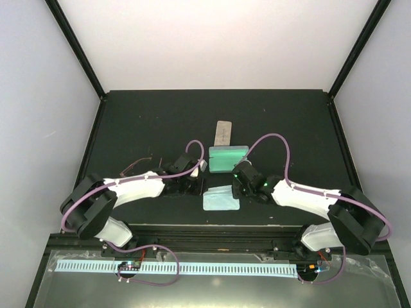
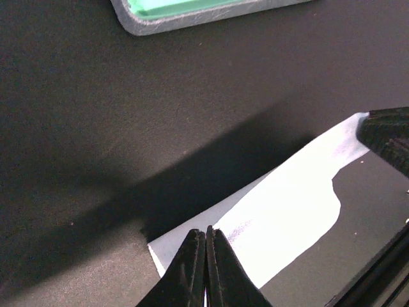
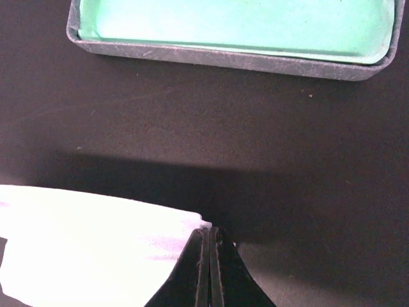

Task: Organize the sunglasses
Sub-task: Fold the glasses cleaning cloth at the center of the board, then pick up the glasses cleaning cloth from the center of the board.

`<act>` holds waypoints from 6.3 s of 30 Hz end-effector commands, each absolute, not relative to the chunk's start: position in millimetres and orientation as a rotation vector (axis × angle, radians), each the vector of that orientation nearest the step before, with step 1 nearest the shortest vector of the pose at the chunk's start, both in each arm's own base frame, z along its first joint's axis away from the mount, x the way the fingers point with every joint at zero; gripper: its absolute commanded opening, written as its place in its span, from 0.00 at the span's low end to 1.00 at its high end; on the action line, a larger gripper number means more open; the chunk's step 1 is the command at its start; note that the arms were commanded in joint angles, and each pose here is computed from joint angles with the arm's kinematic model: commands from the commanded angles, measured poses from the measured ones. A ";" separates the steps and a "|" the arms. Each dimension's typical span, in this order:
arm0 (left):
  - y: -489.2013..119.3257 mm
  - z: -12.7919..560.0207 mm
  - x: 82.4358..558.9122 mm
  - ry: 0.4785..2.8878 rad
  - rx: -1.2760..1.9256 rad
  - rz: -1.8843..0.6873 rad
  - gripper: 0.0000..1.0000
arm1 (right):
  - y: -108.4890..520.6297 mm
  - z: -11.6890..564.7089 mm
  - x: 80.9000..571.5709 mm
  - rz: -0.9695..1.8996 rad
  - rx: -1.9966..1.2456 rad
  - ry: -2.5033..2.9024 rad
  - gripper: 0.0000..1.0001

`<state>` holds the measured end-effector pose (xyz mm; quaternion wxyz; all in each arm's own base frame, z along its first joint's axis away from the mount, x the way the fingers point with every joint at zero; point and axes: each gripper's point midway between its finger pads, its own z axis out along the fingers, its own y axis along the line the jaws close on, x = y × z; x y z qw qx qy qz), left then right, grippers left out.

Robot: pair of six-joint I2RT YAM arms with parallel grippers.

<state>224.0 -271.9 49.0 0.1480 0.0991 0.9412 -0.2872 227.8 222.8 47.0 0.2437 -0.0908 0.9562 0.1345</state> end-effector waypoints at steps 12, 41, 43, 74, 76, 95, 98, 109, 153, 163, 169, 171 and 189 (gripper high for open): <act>-275.7 49.8 219.0 2.694 0.329 -0.855 0.01 | 222.1 43.3 213.0 0.425 -0.279 2.660 0.01; -278.1 28.7 211.3 2.760 0.311 -0.845 0.02 | 218.5 19.8 196.2 0.441 -0.288 2.746 0.03; -278.5 28.3 209.6 2.763 0.312 -0.857 0.04 | 220.1 19.8 191.7 0.472 -0.305 2.749 0.07; -299.7 67.7 224.3 2.634 0.326 -0.982 0.14 | 258.3 41.9 218.3 0.542 -0.358 2.678 0.10; -299.3 64.7 225.1 2.645 0.319 -0.971 0.13 | 263.4 35.8 214.4 0.552 -0.381 2.696 0.09; -302.5 61.1 216.1 2.655 0.348 -1.031 0.14 | 267.5 47.8 168.6 0.719 -0.509 2.725 0.11; -307.5 59.5 210.0 2.659 0.366 -1.082 0.13 | 265.5 49.5 179.8 0.664 -0.450 2.710 0.11; -295.8 15.5 177.9 2.782 0.342 -1.053 0.08 | 248.6 15.4 173.7 0.583 -0.328 2.796 0.11; -258.3 36.6 199.1 2.733 0.208 -0.675 0.16 | 175.5 49.3 217.5 -0.052 -0.062 2.628 0.18; -248.5 29.5 184.1 2.787 0.140 -0.597 0.33 | 213.6 32.2 191.2 0.171 -0.228 2.717 0.32; -257.4 12.0 176.0 2.843 0.141 -0.581 0.31 | 219.0 10.6 181.0 0.175 -0.259 2.782 0.32; -257.2 8.6 175.4 2.855 0.134 -0.561 0.28 | 220.2 5.8 177.6 0.179 -0.265 2.796 0.30; -255.5 -0.4 173.1 2.887 0.129 -0.502 0.08 | 218.7 -1.1 171.9 0.177 -0.229 2.817 0.01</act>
